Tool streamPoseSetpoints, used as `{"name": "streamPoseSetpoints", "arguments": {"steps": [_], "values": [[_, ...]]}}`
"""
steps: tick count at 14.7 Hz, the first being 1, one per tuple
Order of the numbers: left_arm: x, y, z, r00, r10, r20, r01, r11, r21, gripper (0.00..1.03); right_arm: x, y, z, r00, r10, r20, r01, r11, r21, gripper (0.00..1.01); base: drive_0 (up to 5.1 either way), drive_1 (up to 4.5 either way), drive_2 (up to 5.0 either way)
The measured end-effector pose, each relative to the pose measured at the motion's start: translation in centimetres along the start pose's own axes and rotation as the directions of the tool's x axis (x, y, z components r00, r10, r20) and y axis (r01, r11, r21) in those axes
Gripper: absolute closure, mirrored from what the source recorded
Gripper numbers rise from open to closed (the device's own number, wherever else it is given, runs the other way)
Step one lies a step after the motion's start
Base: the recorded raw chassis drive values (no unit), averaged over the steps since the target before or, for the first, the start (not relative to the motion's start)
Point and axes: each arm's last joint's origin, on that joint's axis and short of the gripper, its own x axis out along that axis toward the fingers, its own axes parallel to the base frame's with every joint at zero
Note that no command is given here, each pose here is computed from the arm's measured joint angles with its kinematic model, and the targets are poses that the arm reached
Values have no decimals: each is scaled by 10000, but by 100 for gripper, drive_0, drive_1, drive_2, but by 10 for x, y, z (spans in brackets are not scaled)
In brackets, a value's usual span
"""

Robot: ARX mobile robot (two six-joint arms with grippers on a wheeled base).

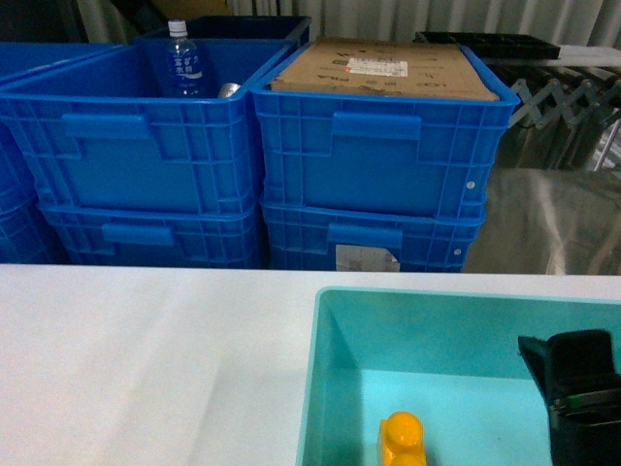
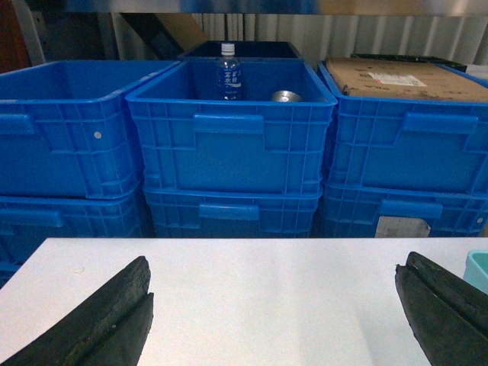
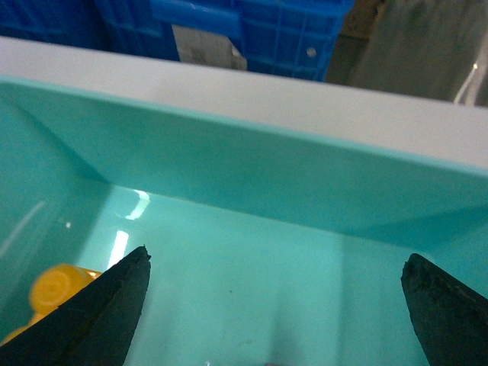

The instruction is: Pick red block from blue box to shelf

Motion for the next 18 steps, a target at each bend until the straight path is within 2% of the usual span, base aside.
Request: {"name": "streamPoseSetpoints", "arguments": {"steps": [2,3,6,10,13,18], "values": [[0,0,0,10000,0,0,0,10000,0,5,20,5,-22,9947,-612,-822,615,9981,7,3,0,0,0],[0,0,0,10000,-4,0,4,10000,0,5,25,6,-28,9920,-693,-1051,703,9975,57,3,0,0,0],[0,0,0,10000,0,0,0,10000,0,5,42,9,-30,9896,-979,-1057,1032,9936,463,3,0,0,0],[0,0,0,10000,0,0,0,10000,0,5,54,4,-41,9797,-1400,-1435,1490,9874,537,3,0,0,0],[0,0,0,10000,0,0,0,10000,0,5,57,0,-42,9831,-1265,-1323,1368,9880,719,3,0,0,0],[0,0,0,10000,0,0,0,10000,0,5,55,-18,-61,9752,-1336,-1767,1503,9850,847,3,0,0,0]]}}
